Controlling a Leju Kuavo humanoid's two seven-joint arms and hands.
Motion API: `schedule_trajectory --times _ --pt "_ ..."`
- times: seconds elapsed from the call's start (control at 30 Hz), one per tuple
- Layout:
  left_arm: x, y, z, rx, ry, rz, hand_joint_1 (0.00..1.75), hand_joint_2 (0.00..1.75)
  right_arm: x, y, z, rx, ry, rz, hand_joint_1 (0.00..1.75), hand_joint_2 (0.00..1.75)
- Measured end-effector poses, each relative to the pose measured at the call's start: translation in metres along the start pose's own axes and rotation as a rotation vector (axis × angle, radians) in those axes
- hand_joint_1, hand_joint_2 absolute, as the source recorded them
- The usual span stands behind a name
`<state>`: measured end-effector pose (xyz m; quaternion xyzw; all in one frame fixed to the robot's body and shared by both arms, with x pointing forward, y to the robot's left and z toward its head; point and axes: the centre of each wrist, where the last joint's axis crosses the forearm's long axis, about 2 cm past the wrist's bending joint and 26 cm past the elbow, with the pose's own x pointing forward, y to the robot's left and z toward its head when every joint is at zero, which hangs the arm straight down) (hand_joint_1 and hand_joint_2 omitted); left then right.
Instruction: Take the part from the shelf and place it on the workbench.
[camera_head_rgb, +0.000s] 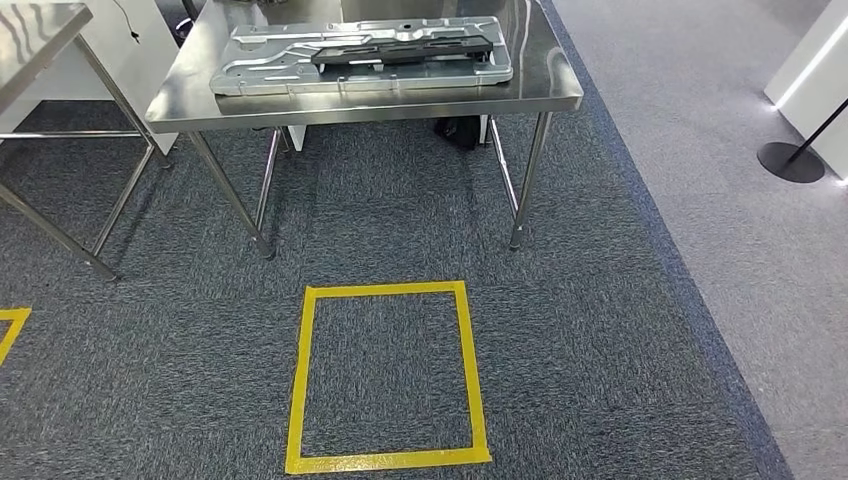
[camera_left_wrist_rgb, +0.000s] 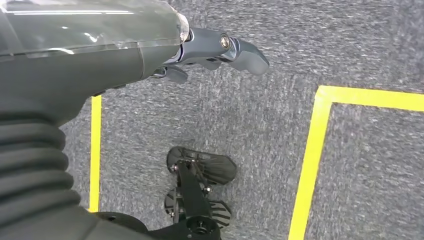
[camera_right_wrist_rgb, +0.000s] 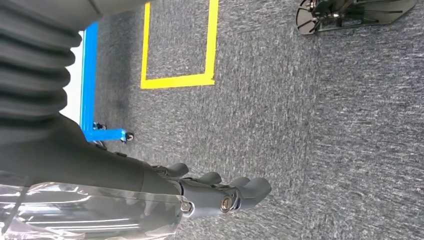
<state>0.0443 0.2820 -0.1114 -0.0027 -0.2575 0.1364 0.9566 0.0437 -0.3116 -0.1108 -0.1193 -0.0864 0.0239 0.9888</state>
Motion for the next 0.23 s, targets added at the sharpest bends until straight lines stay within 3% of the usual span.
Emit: schedule_trajectory --times 0.1,0.13,0.2,0.23 --pt "-0.0016 0.0002 0.0007 0.004 0.02 0.005 0.0 1.75 -0.0013 -0.0016 -0.0002 -0.009 0.013 -0.008 0.0 1.75" --pt "-0.0026 0.0003 0.0012 0.005 0.027 0.004 0.0 1.31 -0.0021 -0.0024 -0.0003 -0.011 0.016 -0.011 0.0 1.75" --pt "-0.0044 0.0006 0.002 0.007 0.041 0.003 0.0 0.44 -0.0037 -0.0041 -0.0005 -0.015 0.019 -0.019 0.0 0.87" --pt "-0.0048 0.0006 0.0021 0.008 0.044 0.003 0.0 0.0 -0.0041 -0.0045 -0.0005 -0.015 0.019 -0.022 0.0 0.58"
